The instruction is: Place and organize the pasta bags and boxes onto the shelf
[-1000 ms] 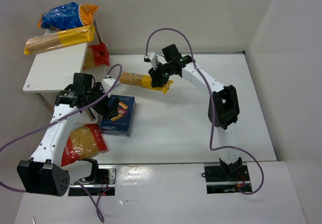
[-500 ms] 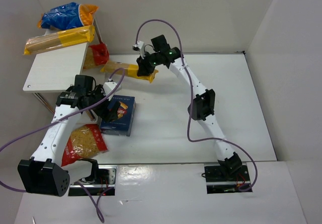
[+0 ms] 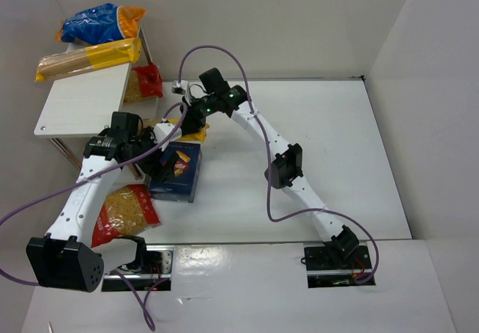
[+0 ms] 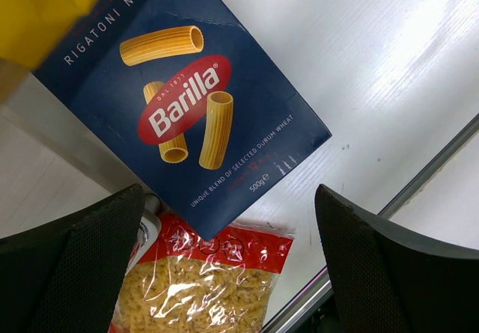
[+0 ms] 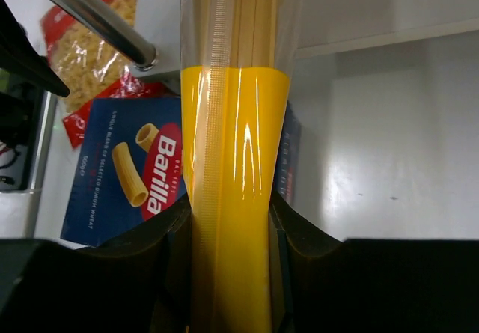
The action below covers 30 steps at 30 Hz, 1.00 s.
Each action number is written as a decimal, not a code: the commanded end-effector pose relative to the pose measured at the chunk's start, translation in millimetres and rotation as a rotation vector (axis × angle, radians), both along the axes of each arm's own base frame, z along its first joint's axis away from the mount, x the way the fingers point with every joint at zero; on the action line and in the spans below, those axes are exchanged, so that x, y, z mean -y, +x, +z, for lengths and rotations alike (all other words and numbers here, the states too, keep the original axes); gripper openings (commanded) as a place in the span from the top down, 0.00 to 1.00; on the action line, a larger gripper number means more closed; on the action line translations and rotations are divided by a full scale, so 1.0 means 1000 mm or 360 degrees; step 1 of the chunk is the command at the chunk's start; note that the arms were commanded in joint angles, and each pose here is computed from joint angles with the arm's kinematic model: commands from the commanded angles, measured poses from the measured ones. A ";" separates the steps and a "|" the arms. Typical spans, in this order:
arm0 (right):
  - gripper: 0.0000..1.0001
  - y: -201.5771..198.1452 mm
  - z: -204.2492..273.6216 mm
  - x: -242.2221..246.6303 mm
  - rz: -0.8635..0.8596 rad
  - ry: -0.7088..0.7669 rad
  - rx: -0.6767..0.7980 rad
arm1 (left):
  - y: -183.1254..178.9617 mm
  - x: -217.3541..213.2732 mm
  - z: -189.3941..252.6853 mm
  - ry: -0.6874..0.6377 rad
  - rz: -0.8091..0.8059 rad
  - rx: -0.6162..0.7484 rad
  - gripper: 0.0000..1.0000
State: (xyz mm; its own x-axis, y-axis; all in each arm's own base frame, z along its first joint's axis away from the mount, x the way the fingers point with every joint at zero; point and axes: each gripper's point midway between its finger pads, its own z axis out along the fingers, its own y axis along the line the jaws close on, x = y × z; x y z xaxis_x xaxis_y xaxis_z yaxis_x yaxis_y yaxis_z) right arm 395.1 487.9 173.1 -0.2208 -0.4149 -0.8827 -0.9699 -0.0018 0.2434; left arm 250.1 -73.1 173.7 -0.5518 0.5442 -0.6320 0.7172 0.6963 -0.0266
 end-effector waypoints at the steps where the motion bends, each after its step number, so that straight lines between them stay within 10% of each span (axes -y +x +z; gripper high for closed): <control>1: 1.00 -0.012 0.065 -0.018 0.0180 0.0349 0.0118 | -0.002 0.003 0.005 -0.0009 -0.0040 0.0038 0.00; 30: 1.00 -0.086 0.045 -0.081 0.0508 0.0498 -0.0169 | -0.004 0.003 0.011 -0.0018 -0.0029 0.0075 0.00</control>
